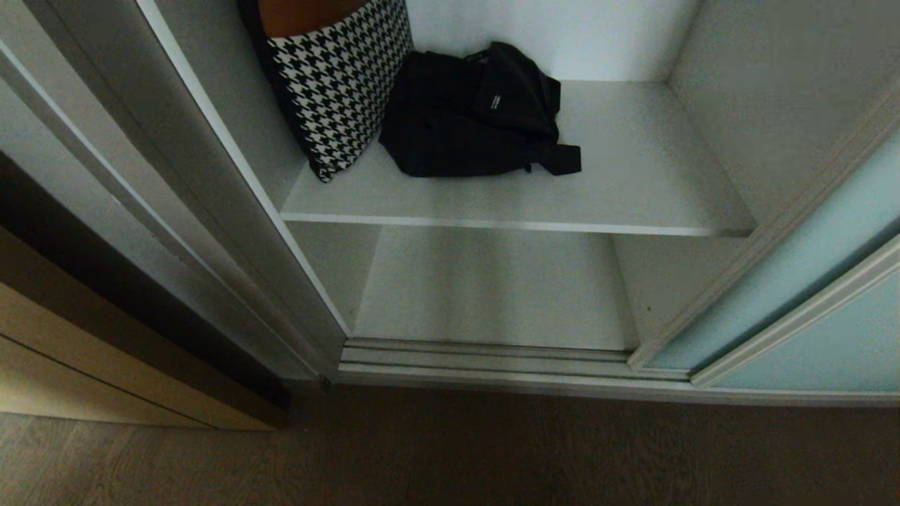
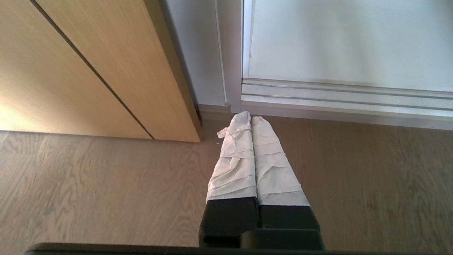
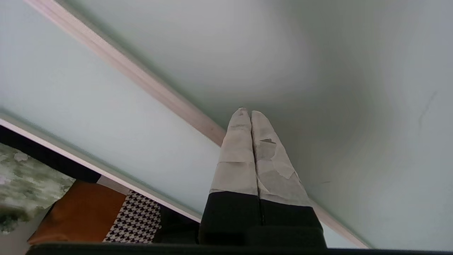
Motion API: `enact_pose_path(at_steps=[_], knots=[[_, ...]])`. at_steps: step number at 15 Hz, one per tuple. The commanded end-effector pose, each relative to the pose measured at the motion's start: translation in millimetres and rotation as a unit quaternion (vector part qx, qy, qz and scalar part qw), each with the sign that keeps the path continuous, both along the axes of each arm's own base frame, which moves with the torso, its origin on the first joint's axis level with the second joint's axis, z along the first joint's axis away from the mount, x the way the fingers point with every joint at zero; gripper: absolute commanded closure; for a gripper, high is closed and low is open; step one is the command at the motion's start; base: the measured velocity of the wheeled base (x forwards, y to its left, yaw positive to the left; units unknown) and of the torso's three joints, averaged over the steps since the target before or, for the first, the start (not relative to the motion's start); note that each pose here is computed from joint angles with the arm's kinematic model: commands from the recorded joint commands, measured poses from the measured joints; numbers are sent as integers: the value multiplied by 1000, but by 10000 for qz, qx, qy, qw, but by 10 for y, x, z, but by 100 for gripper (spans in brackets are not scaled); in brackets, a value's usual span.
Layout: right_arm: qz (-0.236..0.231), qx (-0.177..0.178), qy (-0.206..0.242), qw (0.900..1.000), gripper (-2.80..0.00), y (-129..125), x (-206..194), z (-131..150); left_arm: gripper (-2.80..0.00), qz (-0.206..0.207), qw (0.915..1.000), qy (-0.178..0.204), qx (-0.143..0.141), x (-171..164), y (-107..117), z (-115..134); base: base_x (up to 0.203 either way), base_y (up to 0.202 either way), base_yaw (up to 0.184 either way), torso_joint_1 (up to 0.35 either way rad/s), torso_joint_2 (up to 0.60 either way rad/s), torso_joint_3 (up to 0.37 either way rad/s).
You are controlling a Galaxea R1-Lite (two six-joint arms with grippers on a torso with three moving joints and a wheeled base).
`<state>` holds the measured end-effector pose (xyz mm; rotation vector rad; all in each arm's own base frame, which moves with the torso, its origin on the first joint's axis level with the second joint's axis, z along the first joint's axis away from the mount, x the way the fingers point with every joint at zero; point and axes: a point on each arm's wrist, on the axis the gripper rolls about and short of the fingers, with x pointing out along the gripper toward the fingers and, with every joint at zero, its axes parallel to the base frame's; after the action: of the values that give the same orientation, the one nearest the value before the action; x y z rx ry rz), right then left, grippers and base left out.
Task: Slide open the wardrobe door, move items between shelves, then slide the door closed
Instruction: Close the door
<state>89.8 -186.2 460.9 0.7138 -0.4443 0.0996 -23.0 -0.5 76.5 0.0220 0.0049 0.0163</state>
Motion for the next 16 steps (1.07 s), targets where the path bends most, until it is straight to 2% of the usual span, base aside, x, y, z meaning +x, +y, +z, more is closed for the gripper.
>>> enact_pose_path(at_steps=[1,8,16], knots=[[57,24,28,10000,0,13,2,-10,0,2,10000,7,-3,1,0,0,0,0,0,0,0,0],[162,218,132,9995,0,-35,57,-103,0,2,10000,7,1,1,0,0,0,0,0,0,0,0],[702,221,134,9972,0,96,255,-110,0,2,10000,7,-3,1,0,0,0,0,0,0,0,0]])
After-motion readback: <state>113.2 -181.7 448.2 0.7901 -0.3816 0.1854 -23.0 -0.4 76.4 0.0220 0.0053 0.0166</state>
